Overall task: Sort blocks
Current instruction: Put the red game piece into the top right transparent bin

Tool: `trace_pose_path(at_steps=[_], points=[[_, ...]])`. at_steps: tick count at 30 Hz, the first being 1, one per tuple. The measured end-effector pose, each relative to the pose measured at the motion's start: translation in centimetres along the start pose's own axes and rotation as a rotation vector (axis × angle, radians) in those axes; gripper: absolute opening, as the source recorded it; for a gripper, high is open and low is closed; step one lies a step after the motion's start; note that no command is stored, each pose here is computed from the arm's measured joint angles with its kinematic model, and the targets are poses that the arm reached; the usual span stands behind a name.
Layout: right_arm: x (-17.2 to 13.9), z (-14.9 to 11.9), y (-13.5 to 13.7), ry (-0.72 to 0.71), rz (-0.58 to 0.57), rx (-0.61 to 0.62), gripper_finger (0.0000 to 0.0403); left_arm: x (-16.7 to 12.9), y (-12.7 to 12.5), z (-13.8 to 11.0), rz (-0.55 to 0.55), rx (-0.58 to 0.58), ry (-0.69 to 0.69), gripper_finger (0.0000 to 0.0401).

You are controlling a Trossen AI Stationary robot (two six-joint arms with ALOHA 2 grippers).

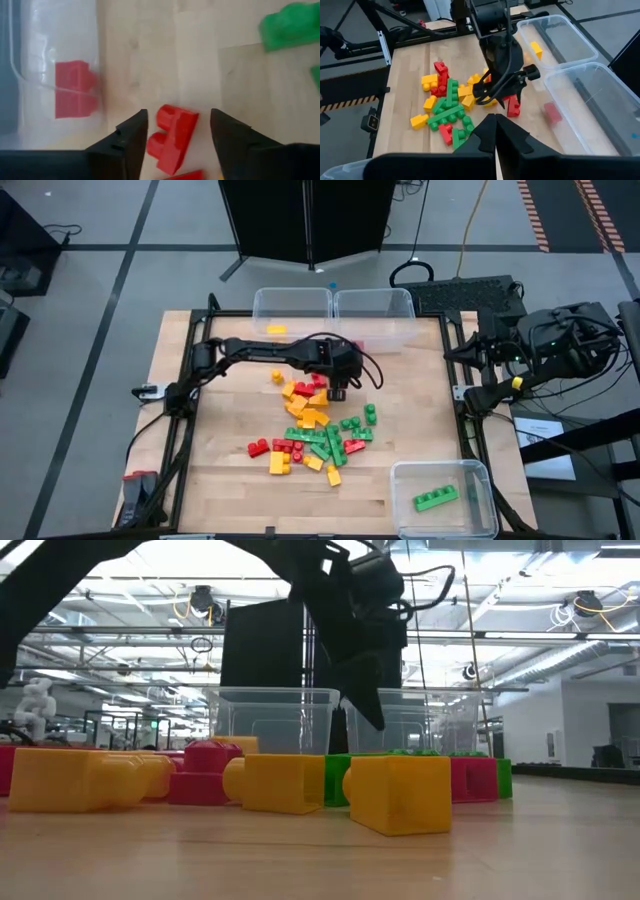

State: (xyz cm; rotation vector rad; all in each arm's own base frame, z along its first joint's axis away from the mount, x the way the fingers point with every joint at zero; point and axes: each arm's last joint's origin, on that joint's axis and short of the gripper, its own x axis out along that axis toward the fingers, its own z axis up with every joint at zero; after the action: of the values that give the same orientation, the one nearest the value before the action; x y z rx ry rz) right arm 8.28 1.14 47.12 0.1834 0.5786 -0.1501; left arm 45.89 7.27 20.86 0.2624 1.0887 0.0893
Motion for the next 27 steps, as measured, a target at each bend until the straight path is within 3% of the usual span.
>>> trace_pose_path(at_steps=[8, 22, 27], points=[[0.0, -0.1, 0.0, 0.011, -0.004, -0.003, 0.0002, 0.1, 0.7, -0.3, 0.003, -0.012, 0.009, 0.0269], [0.0, -0.1, 0.0, 0.011, -0.004, -0.003, 0.0002, 0.9, -0.2, -1.3, -0.017, 0.046, 0.061, 0.0274], [0.0, -0.1, 0.0, 0.010, -0.004, -0.003, 0.0002, 2.4, -0.5, -1.6, -0.021, 0.050, 0.079, 0.0274]])
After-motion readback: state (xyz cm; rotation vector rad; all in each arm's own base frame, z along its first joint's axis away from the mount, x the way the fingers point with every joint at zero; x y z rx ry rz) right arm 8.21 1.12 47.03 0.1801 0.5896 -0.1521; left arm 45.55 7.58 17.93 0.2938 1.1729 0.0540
